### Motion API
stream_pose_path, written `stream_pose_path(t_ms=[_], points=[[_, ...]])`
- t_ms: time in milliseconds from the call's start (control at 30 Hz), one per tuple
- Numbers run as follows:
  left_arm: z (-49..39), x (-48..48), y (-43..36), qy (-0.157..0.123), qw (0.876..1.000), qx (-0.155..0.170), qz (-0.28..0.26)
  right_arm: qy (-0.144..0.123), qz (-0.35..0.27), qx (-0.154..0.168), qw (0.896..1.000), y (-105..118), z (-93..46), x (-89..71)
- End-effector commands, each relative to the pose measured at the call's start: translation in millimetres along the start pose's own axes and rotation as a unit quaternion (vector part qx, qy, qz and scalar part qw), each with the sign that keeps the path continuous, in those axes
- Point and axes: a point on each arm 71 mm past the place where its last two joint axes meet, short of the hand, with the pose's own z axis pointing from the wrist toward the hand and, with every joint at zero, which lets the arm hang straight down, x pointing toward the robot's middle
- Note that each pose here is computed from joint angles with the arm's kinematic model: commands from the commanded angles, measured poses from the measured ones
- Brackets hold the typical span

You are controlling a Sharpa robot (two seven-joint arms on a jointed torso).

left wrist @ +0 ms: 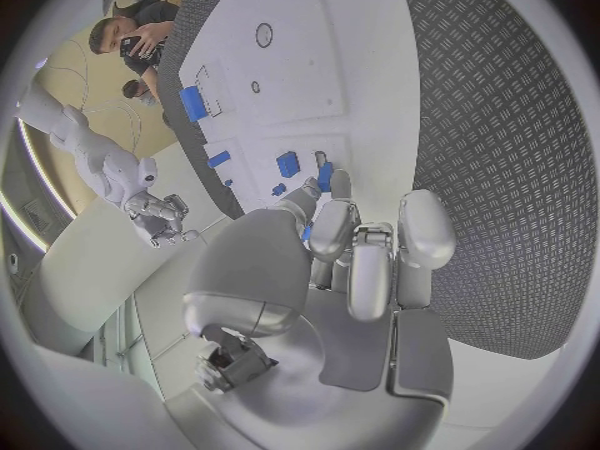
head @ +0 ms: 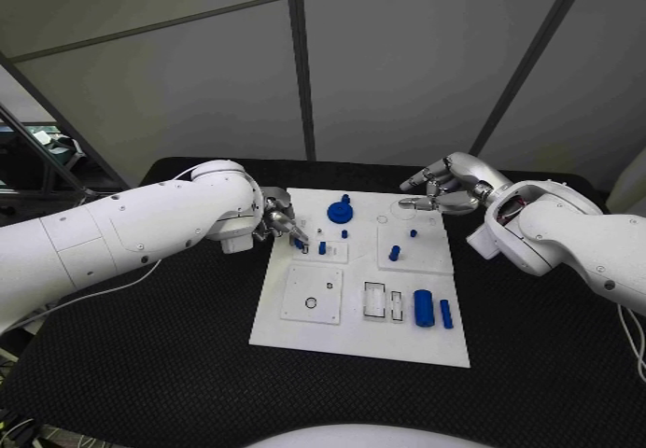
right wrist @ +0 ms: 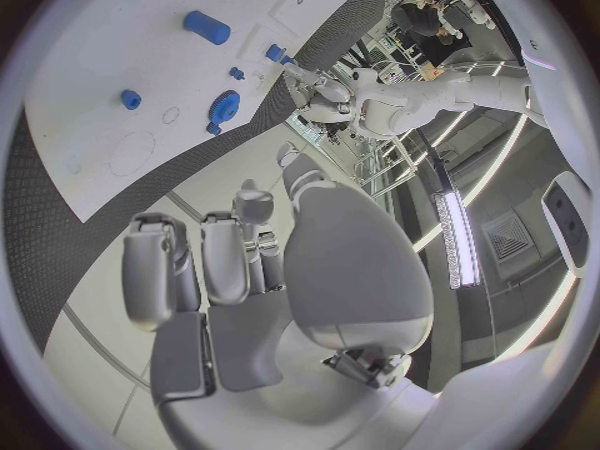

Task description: Assemble the parts on the task board

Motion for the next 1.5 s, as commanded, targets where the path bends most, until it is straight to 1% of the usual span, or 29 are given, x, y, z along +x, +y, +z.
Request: stream_pose_path(t_ms=[33, 267, 467, 833, 1100, 1500], points=[[-0.6, -0.3, -2.0, -0.021, 1.000, 0.004, 0.012, 0.002, -0.001, -0.006, 1.000, 1.4, 0.2, -0.5], [-0.6, 4.2, -6.1, -0.018, 1.000, 0.012, 0.015, 0.002, -0.001, -0.006, 1.000, 1.6, 0.5, -0.2], [-0.6, 6.4, -8.1, -0.014, 1.000, 0.014, 0.018, 0.002, -0.001, -0.006, 1.000, 1.4, 0.3, -0.4], [-0.5, 9.1, -8.8, -0.002, 1.000, 0.012, 0.025, 0.002, -0.007, -0.008, 1.000, 1.7, 0.4, -0.2], [0.0, 9.1, -8.9, -0.003, 0.999, 0.010, 0.038, 0.003, -0.007, -0.008, 1.000, 1.7, 0.4, -0.2], [0.0, 10.9, -10.1, 0.006, 0.999, 0.010, 0.047, 0.003, -0.008, -0.007, 1.000, 1.5, 0.2, -0.3]])
